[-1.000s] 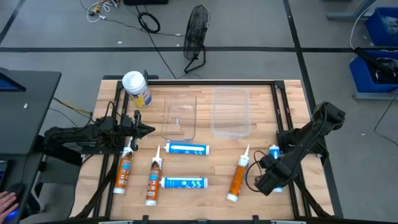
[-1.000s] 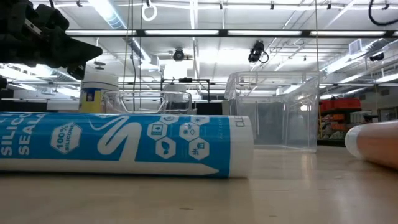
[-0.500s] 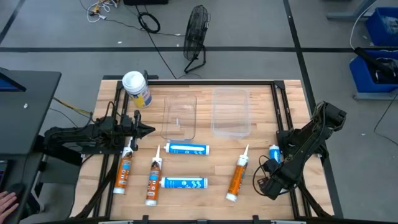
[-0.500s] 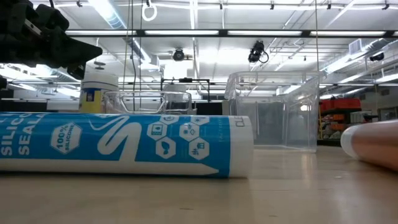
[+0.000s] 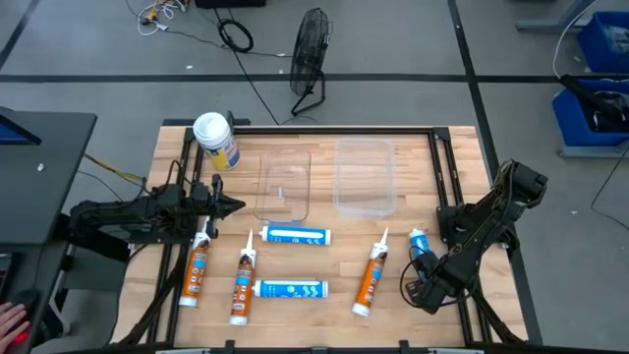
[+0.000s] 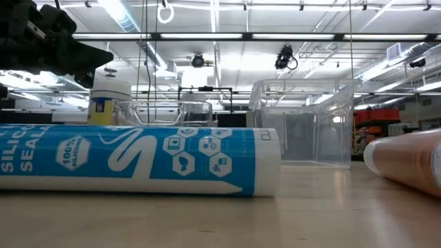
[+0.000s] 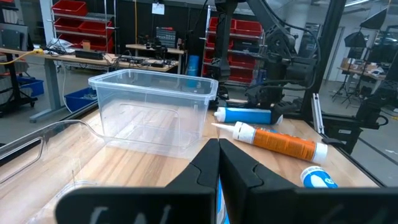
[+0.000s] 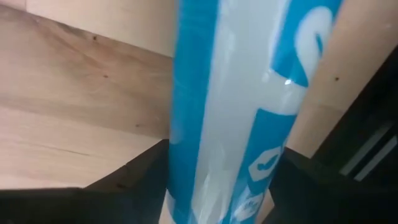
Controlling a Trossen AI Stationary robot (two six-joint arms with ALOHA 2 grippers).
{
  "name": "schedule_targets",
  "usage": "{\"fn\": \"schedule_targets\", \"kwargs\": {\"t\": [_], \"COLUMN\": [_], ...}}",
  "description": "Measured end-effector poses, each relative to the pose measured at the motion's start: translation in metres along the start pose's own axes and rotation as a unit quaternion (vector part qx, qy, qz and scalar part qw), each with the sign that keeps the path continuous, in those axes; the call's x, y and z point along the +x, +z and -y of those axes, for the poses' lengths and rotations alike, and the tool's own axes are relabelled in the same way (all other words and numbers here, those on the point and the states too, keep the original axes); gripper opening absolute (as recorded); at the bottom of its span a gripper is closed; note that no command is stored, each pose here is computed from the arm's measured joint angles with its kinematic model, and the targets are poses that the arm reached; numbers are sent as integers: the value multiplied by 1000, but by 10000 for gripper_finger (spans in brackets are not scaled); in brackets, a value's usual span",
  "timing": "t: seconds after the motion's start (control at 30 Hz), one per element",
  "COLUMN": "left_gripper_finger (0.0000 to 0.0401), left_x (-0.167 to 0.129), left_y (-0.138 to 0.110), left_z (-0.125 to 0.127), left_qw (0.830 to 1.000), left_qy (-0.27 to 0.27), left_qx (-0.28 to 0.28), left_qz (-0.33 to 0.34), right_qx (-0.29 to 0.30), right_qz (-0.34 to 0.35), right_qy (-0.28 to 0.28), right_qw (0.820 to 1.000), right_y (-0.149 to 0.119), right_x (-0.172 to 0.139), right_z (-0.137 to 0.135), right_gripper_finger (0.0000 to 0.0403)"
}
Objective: Pick & place silicon tubes, Sealant and Lysol wipes
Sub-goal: Put the right blue sealant into the left transparent bin
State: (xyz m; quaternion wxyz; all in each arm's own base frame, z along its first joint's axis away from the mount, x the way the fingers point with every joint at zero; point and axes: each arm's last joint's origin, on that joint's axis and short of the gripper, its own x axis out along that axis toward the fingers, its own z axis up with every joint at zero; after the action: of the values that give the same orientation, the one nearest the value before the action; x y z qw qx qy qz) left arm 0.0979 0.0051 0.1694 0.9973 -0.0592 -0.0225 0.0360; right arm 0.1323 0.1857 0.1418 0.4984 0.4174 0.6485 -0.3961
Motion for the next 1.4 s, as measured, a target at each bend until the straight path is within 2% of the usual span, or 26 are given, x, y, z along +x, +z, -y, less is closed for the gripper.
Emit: {"fn": "schedule_targets", "kwargs": {"t": [0.1,0.33,0.57,0.8,1.17,1.4], "left_gripper_finger": [12,12,12,12,12,12], "left_x": [0,0,0,0,0,0], "left_y": [0,1,5,5,5,5], "left_z": [0,0,1,1,1,1], "left_qw": [1000,1000,1000,1000,1000,1000], "left_qy": [0,0,-3,-3,-3,-3], "left_qx": [0,4,3,0,-6,-13], "left_qz": [0,3,24,26,27,27], "right_qx": [-3,-14,-23,-33,-40,-41], "right_qz": [0,19,99,94,137,179], "right_qy": [0,12,10,30,73,114], "right_qw": [1000,1000,995,995,987,976], "right_y": [0,1,-2,-6,-13,-25], "right_x": [0,-1,-7,-8,-8,-14], "right_z": [0,0,5,2,4,8], "right_gripper_finger": [212,212,212,211,211,211]}}
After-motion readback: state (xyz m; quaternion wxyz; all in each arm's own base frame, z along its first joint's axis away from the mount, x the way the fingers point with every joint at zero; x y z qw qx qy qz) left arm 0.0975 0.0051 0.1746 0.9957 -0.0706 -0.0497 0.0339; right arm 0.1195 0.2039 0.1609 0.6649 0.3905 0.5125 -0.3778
